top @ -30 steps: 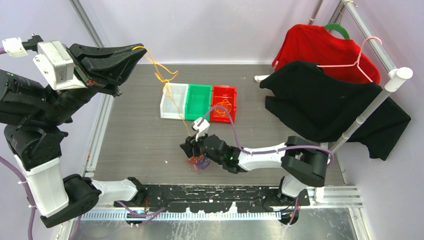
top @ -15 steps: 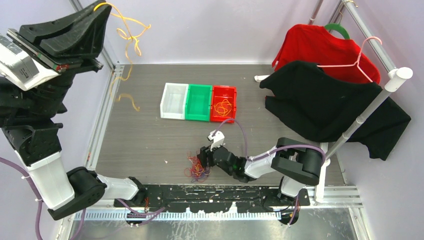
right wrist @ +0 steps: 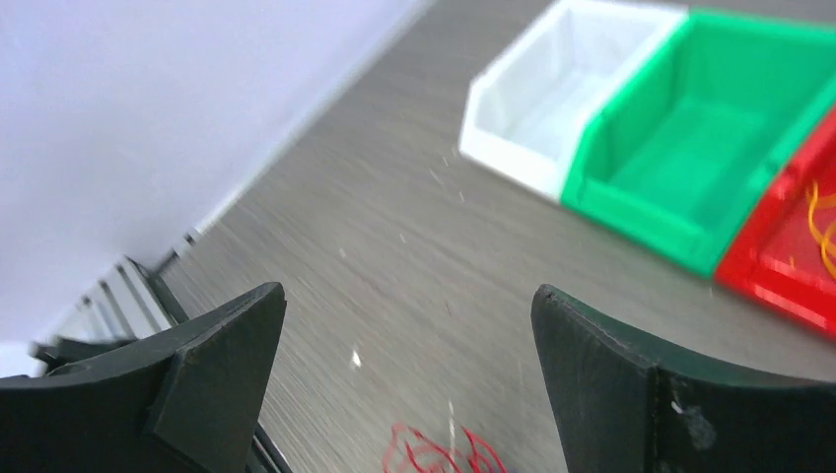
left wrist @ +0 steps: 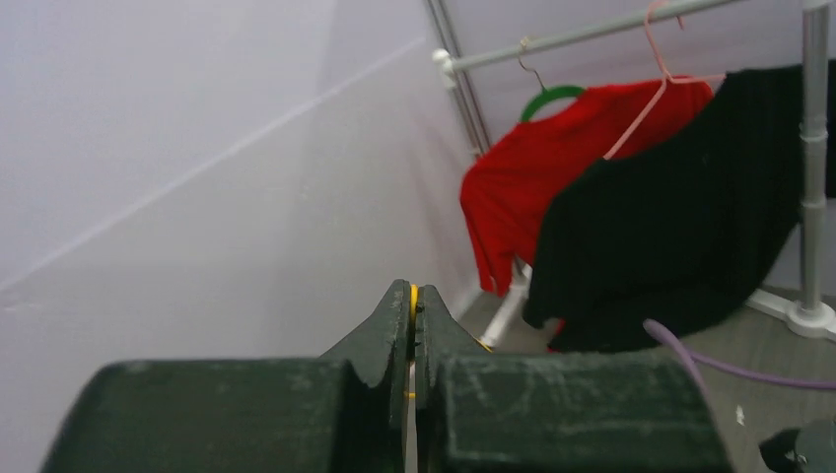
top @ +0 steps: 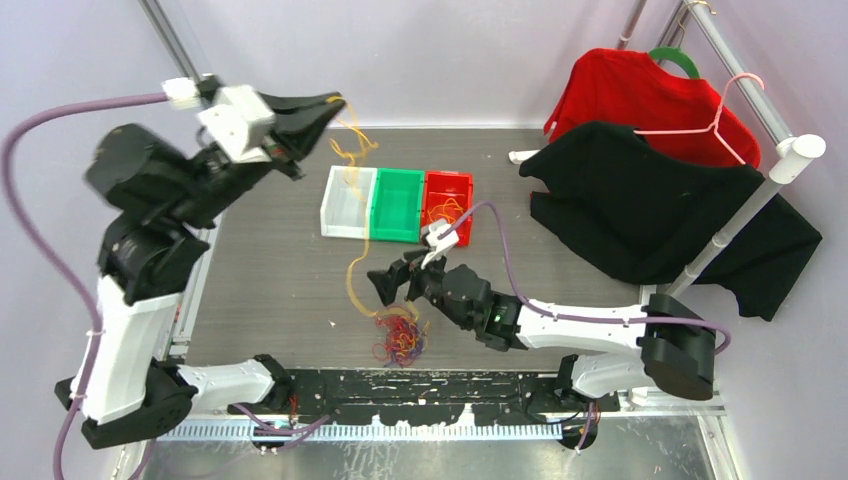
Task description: Untangle the cables
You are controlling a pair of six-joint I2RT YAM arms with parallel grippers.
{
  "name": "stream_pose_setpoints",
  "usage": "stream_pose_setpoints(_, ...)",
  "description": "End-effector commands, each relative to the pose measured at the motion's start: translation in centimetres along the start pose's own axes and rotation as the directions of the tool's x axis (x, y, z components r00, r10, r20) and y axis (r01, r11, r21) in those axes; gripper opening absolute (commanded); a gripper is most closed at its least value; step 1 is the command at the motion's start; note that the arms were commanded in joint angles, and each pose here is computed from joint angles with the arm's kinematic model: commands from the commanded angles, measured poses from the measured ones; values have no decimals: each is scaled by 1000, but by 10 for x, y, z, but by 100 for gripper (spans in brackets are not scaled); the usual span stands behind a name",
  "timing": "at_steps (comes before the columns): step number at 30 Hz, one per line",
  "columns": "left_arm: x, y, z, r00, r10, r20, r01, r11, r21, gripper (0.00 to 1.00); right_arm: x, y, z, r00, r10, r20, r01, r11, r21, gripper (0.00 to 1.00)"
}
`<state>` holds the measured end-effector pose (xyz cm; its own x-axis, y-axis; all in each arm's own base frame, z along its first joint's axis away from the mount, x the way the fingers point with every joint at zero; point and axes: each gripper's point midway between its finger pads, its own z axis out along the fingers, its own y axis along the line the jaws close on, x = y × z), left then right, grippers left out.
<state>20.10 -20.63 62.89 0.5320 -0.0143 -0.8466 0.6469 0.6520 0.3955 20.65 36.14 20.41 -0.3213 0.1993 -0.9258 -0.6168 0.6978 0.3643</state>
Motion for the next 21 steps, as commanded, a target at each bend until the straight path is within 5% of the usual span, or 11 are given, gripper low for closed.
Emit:
stream_pose_setpoints(1,33,-29,14,990,-123,-73,130,986,103,0,-56,25,7,994,-38,106,42,999,-35,100)
stream_pose_setpoints(15,100,-38,62,972,-129,-198,152,983,106,0,-64,-64,-9,984,-116,138,61,935,349,100)
stream_pose_setpoints(21,125,-40,80,969,-104,-225,131,986,107,0,-69,-130,-31,985,-7,175,-85,856,510,100)
